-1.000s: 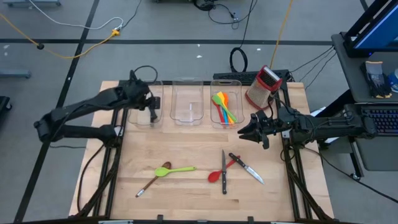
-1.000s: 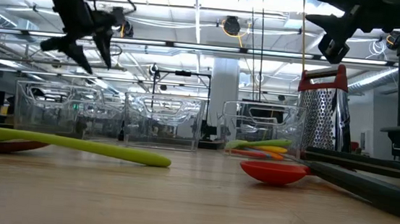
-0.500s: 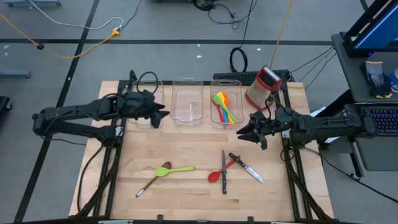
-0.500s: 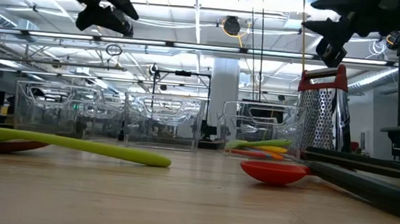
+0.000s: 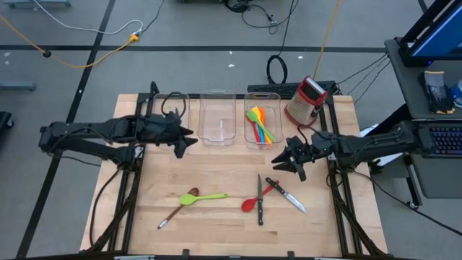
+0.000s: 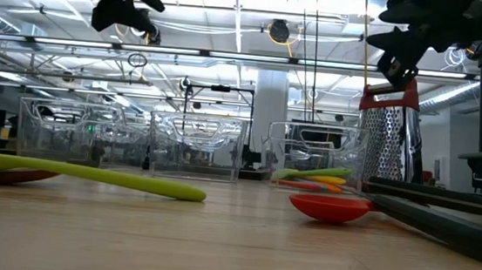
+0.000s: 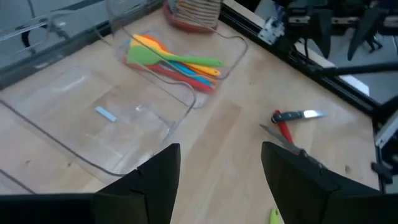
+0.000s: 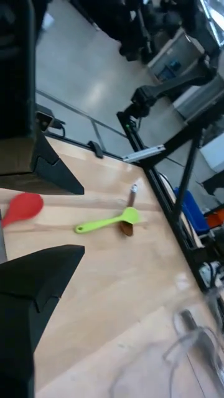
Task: Pick & Place Kitchen Items
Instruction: Put the black knife into the left transparent bin
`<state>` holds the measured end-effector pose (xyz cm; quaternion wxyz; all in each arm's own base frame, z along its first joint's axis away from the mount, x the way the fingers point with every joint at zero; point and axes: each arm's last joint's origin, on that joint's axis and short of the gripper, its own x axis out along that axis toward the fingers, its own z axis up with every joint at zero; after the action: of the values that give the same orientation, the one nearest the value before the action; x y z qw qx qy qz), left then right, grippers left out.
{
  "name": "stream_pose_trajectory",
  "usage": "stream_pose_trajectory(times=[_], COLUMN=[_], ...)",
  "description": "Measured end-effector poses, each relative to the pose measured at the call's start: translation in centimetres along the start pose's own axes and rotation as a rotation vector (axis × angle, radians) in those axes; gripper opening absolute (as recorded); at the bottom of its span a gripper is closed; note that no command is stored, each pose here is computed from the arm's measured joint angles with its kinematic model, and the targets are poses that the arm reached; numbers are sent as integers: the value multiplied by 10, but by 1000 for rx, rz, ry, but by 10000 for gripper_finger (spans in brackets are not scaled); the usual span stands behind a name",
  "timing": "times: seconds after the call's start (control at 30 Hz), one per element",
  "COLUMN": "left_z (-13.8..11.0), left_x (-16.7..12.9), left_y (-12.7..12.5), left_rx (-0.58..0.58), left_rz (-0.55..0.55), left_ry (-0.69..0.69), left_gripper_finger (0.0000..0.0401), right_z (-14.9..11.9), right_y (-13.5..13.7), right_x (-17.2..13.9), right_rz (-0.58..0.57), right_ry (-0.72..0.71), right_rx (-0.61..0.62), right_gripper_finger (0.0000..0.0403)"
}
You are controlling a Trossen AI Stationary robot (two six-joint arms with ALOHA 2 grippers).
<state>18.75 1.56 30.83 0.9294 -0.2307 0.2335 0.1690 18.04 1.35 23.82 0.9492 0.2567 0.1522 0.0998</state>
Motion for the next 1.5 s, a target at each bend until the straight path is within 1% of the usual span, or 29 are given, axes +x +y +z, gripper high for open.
stream_pose_trajectory(times=[0.17,0.3,0.4,0.47,0.63,0.8,0.87,1.07,1.17,1.33,1.5], left_z=[-2,-2,-2,-2,-3,-3,-3,-3,-3,-4,-7], left_x=[-1,-1,-1,-1,-1,-1,-1,-1,-1,-1,-1], left_y=[-3,-3,-3,-3,-3,-2,-2,-2,-2,-2,0], left_rx=[48,50,51,51,56,62,62,76,78,82,86], left_rz=[-15,-12,-6,-5,-4,-2,-2,-1,0,7,19], left_ry=[6,8,9,9,11,14,14,15,16,30,53], left_gripper_finger=[230,230,230,230,230,230,230,230,230,230,230], right_z=[-7,-12,-10,-5,2,1,-3,-20,-27,-31,-35], right_y=[7,16,26,34,50,58,57,47,43,40,39], right_x=[5,9,12,14,20,29,33,43,45,46,49], right_rz=[16,36,49,37,-58,-156,-191,-305,-339,-374,-360], right_ry=[36,59,65,75,181,341,405,556,620,660,695], right_rx=[-11,-67,-84,-95,-160,-180,-163,-62,-18,19,23], right_gripper_finger=[132,132,132,132,132,132,132,135,151,202,246])
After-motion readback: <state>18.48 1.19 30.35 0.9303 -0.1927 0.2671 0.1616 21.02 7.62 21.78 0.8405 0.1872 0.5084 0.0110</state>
